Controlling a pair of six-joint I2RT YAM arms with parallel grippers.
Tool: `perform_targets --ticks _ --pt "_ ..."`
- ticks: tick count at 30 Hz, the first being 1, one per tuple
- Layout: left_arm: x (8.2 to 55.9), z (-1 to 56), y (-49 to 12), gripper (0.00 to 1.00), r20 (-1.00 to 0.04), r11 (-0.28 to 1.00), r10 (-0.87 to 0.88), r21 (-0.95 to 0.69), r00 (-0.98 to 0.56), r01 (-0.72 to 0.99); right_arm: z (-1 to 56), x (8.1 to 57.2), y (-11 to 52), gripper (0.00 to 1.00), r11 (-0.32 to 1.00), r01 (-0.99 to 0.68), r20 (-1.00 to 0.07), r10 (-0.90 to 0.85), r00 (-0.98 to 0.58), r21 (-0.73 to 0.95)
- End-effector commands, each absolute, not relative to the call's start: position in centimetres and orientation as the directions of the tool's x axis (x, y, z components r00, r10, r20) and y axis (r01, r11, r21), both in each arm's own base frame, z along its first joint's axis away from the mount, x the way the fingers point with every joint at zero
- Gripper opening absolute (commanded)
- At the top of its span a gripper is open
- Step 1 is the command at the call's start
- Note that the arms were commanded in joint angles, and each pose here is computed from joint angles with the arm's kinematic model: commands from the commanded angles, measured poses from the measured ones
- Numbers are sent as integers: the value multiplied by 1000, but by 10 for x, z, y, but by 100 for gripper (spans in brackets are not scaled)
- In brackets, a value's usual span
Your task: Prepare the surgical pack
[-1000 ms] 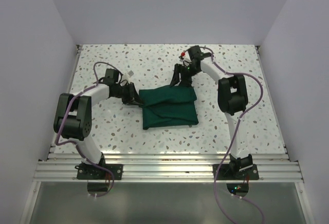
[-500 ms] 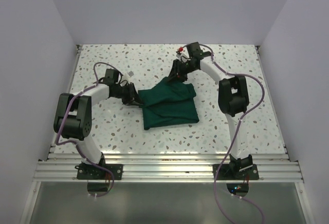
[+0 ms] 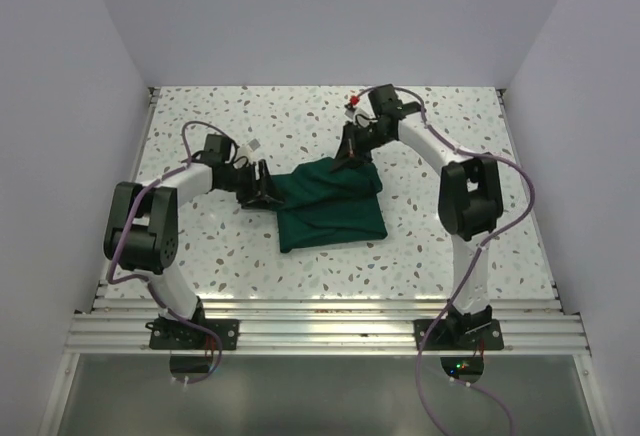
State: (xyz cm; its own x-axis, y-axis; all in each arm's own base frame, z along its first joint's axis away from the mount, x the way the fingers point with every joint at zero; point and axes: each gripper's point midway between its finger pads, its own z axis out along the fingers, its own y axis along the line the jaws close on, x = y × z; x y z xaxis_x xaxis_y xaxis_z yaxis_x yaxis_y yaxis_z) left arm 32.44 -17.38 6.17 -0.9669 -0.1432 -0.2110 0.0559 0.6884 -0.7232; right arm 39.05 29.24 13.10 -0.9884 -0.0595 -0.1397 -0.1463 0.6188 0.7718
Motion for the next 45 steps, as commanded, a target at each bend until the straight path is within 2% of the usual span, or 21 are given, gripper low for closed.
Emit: perform_targets --ticks 1,6,17,24,31,34,37,38,41,43,45 --pt "327 79 -167 62 -300 729 -131 -675 -945 113 182 354 282 0 580 -219 -202 -94 -975 784" --pt "321 85 -144 66 -315 807 -181 -588 -932 42 172 316 268 0 594 -181 -154 -96 -983 784" --pt "311 101 -111 56 -352 869 -267 -491 -897 -66 125 242 239 0 656 -120 -24 -153 -988 746" --pt "325 121 -139 50 -341 784 -263 -620 -903 6 105 218 231 2 675 -91 35 -170 -985 732" --pt "336 147 -160 48 -346 688 -250 -721 -904 86 101 208 233 5 675 -86 59 -189 -980 733" --pt "337 148 -165 47 -335 665 -245 -741 -910 93 98 199 231 9 682 -78 77 -195 -978 727" --pt "338 151 -168 47 -339 652 -238 -750 -910 109 96 186 224 20 694 -67 102 -200 -974 717" --pt "338 151 -169 47 -336 647 -236 -754 -912 110 96 182 222 27 698 -64 108 -200 -974 713" --pt "336 149 -170 47 -330 640 -222 -759 -918 118 98 168 217 35 699 -54 121 -199 -973 713" --pt "337 150 -173 47 -332 625 -209 -769 -920 135 99 167 210 37 729 -65 110 -190 -976 681" --pt "338 150 -177 47 -337 619 -195 -770 -921 151 115 183 208 39 733 -105 30 -169 -985 672"
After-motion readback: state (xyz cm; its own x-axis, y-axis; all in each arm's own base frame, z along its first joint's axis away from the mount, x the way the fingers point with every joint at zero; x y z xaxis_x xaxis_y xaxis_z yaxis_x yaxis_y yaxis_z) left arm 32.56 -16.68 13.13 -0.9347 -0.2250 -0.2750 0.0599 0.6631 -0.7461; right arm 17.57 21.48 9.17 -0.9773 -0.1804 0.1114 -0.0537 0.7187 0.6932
